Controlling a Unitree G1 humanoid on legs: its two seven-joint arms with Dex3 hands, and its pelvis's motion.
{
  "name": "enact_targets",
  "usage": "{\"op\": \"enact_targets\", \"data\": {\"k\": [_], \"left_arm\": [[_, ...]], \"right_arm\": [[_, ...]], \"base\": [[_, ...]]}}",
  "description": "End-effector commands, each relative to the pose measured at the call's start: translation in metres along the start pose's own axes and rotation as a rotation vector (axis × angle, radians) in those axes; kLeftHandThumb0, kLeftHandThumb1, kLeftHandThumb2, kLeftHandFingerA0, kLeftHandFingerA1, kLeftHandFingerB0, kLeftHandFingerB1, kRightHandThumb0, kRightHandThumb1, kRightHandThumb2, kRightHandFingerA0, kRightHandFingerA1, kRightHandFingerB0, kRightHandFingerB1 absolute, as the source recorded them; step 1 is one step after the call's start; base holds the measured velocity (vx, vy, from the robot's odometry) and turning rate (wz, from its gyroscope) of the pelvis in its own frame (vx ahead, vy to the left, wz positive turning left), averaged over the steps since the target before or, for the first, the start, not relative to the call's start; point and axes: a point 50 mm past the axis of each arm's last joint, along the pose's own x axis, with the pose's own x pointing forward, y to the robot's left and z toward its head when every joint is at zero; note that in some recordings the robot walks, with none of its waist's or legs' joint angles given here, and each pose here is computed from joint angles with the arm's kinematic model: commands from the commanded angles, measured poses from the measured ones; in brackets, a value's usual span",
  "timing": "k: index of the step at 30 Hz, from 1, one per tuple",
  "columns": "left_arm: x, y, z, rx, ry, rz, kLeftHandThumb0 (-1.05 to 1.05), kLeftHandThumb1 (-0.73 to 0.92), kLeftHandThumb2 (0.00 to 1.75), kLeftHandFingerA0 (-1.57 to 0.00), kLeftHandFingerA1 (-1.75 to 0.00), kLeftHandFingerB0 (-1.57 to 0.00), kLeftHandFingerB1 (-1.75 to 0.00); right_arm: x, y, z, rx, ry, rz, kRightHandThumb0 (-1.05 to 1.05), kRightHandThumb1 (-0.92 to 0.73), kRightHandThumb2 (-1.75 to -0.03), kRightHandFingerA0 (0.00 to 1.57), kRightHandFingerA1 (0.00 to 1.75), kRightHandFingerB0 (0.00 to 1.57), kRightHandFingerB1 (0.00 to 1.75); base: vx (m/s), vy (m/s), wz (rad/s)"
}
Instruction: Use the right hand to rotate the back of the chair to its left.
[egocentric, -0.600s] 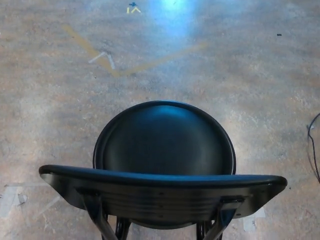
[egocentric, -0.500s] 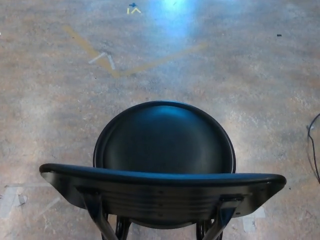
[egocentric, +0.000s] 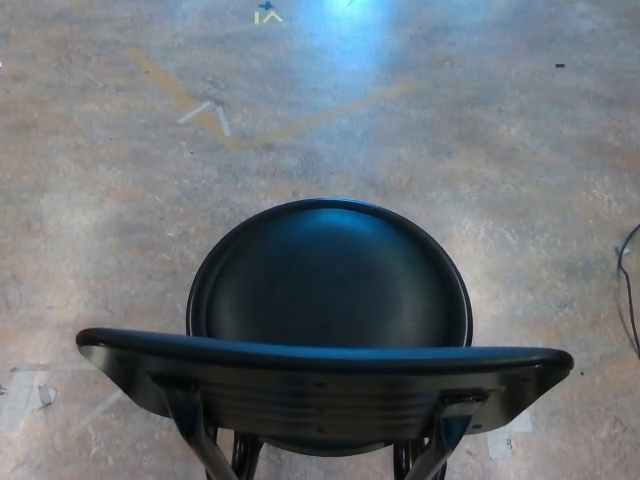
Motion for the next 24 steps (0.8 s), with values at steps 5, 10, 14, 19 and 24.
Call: {"op": "enact_targets", "data": {"k": [5, 10, 14, 19, 24], "left_arm": [[0.000, -0.001, -0.005, -0.003, 0.020, 0.012, -0.48, 0.75, 0.63, -0.61, -0.51, -0.57, -0.45], [0.000, -0.001, -0.004, 0.043, 0.022, 0.007, -0.51, 0.78, 0.63, -0.60, -0.53, -0.56, -0.45], [0.000, -0.001, -0.003, 0.064, 0.021, 0.006, -0.50, 0.78, 0.63, -0.62, -0.53, -0.57, -0.45], [0.000, -0.001, -0.004, 0.013, 0.020, 0.012, -0.49, 0.76, 0.63, -0.63, -0.53, -0.57, -0.45], [0.000, -0.002, -0.004, 0.040, 0.015, 0.000, -0.48, 0.78, 0.63, -0.62, -0.52, -0.57, -0.45]], "right_arm": [[-0.075, -0.117, 0.220, 0.064, -1.079, -0.304, -1.05, -0.78, -0.66, 0.00, 0.00, 0.00, 0.06], [-0.083, -0.114, 0.226, -0.057, -1.150, -0.320, -1.05, -0.81, -0.74, 0.00, 0.00, 0.00, 0.11], [-0.090, -0.110, 0.229, -0.133, -1.206, -0.307, -1.05, -0.82, -0.74, 0.00, 0.00, 0.00, 0.09], [-0.099, -0.103, 0.231, -0.217, -1.297, -0.314, -1.05, -0.79, -0.76, 0.00, 0.00, 0.00, 0.00], [-0.103, -0.096, 0.232, -0.269, -1.337, -0.283, -1.05, -0.77, -0.75, 0.00, 0.00, 0.00, 0.00]], "base": [[0.00, 0.000, 0.00], [-0.01, -0.002, -0.04], [-0.01, -0.006, 0.04], [-0.01, -0.005, 0.03], [0.00, 0.000, 0.00]]}}
